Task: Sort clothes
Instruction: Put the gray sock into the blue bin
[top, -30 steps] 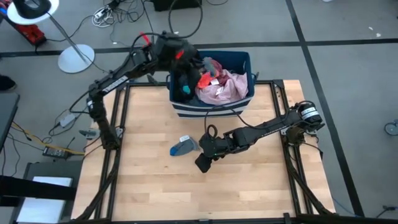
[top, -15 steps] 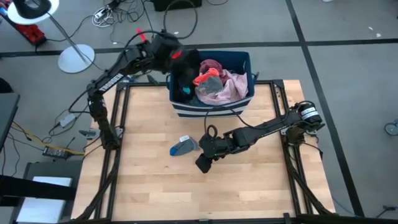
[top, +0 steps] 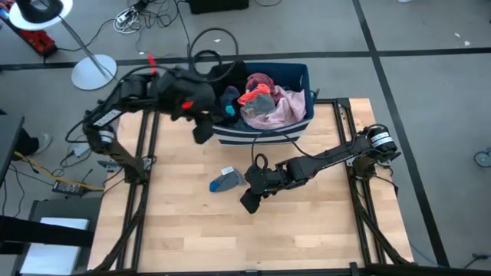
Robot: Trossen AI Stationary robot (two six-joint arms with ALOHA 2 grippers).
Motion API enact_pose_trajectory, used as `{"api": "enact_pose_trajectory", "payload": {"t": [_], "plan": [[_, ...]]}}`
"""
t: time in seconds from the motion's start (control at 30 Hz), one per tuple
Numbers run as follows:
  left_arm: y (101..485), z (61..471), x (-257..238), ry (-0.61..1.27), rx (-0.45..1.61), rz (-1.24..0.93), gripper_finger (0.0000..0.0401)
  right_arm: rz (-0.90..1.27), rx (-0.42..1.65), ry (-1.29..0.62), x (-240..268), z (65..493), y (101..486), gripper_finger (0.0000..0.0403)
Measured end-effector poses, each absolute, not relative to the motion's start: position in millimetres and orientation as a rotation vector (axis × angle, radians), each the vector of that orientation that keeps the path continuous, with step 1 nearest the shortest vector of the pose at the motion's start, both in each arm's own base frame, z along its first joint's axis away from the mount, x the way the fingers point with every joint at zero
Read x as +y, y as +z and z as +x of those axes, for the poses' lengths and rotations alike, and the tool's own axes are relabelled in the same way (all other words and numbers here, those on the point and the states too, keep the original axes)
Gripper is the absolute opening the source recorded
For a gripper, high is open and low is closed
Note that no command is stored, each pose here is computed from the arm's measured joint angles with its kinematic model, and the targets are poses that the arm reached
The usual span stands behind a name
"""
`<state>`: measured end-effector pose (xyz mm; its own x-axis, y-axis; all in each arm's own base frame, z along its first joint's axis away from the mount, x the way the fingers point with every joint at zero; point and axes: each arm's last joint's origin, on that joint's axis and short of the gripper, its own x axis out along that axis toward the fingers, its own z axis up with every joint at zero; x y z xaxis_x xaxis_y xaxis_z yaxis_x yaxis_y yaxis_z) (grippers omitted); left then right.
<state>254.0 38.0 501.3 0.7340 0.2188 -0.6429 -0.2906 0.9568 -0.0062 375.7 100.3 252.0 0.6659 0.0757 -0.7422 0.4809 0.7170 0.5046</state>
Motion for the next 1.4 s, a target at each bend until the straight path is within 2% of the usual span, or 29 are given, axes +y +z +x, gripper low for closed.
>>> {"api": "enact_pose_trajectory", "payload": {"t": [0.13,0.23,0.47,0.73,0.9,1.03,1.4], "plan": [[496,229,23,0.261,0.688,-0.114,0.0147,0.731,0.795,-0.234,96,379,254,0.0199],[478,218,13,0.246,0.676,-0.144,0.0147,0.682,0.749,-0.190,93,384,258,0.0199],[419,181,0,0.218,0.583,-0.298,0.0147,0.561,0.647,-0.122,80,393,266,0.0199],[352,136,-6,0.179,0.591,-0.537,0.0147,0.462,0.625,-0.097,56,399,267,0.0199],[326,120,-5,0.224,0.567,-0.649,0.0147,0.463,0.682,-0.097,29,408,251,0.0204],[320,111,-5,0.210,0.551,-0.641,0.0147,0.458,0.785,-0.076,18,424,225,0.0206],[297,100,-5,0.169,0.599,-0.522,0.0147,0.109,1.098,0.019,12,466,188,0.0207]]}}
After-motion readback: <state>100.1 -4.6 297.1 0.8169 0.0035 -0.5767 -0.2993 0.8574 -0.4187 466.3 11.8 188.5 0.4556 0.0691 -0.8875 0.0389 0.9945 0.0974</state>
